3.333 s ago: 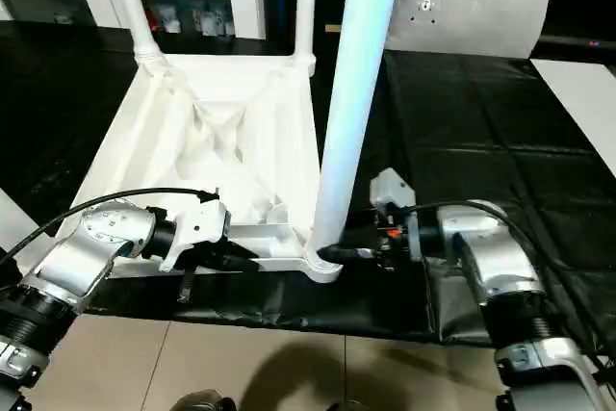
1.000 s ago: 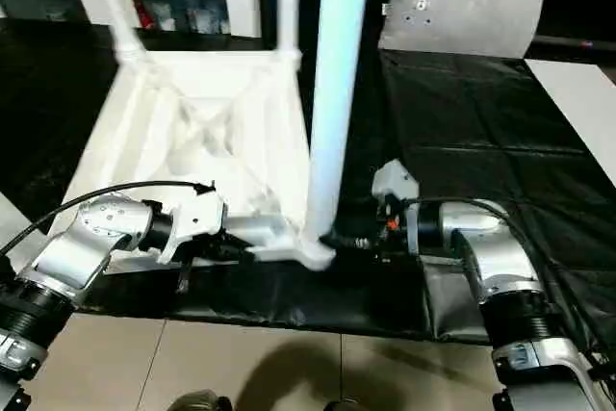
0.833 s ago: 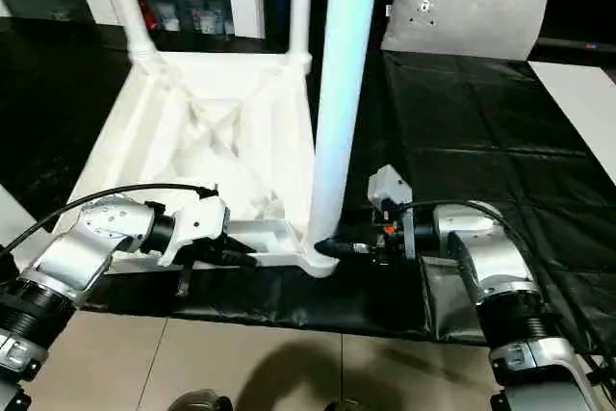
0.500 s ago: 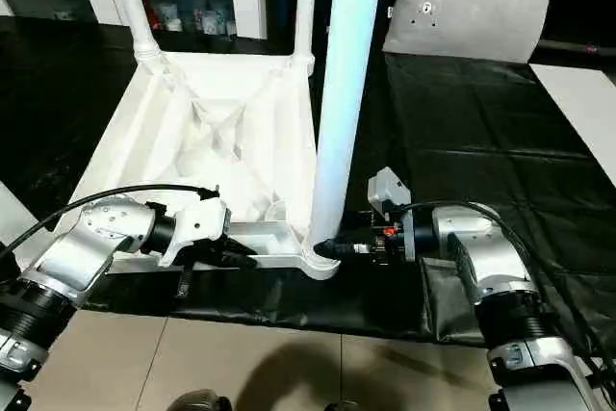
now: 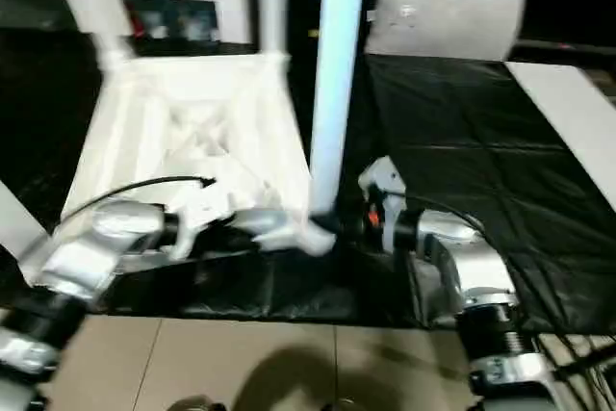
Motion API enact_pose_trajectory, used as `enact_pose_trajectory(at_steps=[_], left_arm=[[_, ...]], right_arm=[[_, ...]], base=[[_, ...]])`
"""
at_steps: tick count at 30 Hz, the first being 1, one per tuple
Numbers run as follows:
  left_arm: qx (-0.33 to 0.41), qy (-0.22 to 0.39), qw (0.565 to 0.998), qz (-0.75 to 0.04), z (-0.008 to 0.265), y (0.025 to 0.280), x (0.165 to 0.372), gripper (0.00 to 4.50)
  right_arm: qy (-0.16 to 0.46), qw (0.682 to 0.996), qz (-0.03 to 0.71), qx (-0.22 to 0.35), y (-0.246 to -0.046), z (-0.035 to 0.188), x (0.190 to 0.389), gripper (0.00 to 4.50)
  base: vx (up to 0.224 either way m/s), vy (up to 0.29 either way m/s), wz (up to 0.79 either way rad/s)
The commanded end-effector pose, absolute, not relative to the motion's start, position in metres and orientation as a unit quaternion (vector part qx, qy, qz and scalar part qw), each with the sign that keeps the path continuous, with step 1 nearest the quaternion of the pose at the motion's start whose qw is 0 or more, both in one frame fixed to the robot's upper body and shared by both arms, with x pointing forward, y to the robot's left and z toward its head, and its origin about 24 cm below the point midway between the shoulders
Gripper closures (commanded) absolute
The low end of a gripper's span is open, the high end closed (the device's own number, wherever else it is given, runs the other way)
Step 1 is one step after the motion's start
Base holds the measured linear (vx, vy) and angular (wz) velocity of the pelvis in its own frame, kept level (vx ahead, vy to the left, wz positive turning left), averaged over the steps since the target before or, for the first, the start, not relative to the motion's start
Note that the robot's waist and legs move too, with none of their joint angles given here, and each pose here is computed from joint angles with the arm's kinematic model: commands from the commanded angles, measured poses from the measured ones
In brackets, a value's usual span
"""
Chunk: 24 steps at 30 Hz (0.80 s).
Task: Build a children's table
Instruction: Rotate leg to tighten
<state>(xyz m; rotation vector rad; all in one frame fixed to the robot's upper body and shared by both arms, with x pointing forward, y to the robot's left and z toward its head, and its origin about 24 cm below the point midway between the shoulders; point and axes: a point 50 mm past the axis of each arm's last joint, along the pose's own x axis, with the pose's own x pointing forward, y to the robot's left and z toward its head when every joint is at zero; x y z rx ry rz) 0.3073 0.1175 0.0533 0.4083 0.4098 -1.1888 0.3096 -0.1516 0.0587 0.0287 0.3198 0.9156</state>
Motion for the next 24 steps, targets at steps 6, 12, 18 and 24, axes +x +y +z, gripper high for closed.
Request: enact_pose_trajectory(at_steps=[6, 12, 18, 24], left_arm=[[0.140, 0.143, 0.846, -0.494, 0.068, 0.038, 0.317, 4.50], [0.157, 0.130, 0.848, -0.490, 0.068, 0.025, 0.314, 4.50], [0.189, 0.137, 0.846, -0.479, 0.065, 0.046, 0.318, 4.50], [0.210, 0.133, 0.830, -0.499, 0.064, 0.069, 0.318, 4.50]], right_arm=[[0.176, 0.937, 0.302, 0.012, -0.100, 0.040, 0.324, 2.57], [0.138, 0.956, 0.258, 0.021, -0.098, 0.046, 0.330, 2.03], [0.099, 0.959, 0.263, 0.025, -0.118, 0.052, 0.330, 1.44], [0.067, 0.945, 0.318, -0.036, -0.153, 0.062, 0.324, 0.89]], base=[[0.000, 0.000, 0.00], [0.000, 0.000, 0.00], [0.000, 0.000, 0.00], [0.000, 0.000, 0.00]])
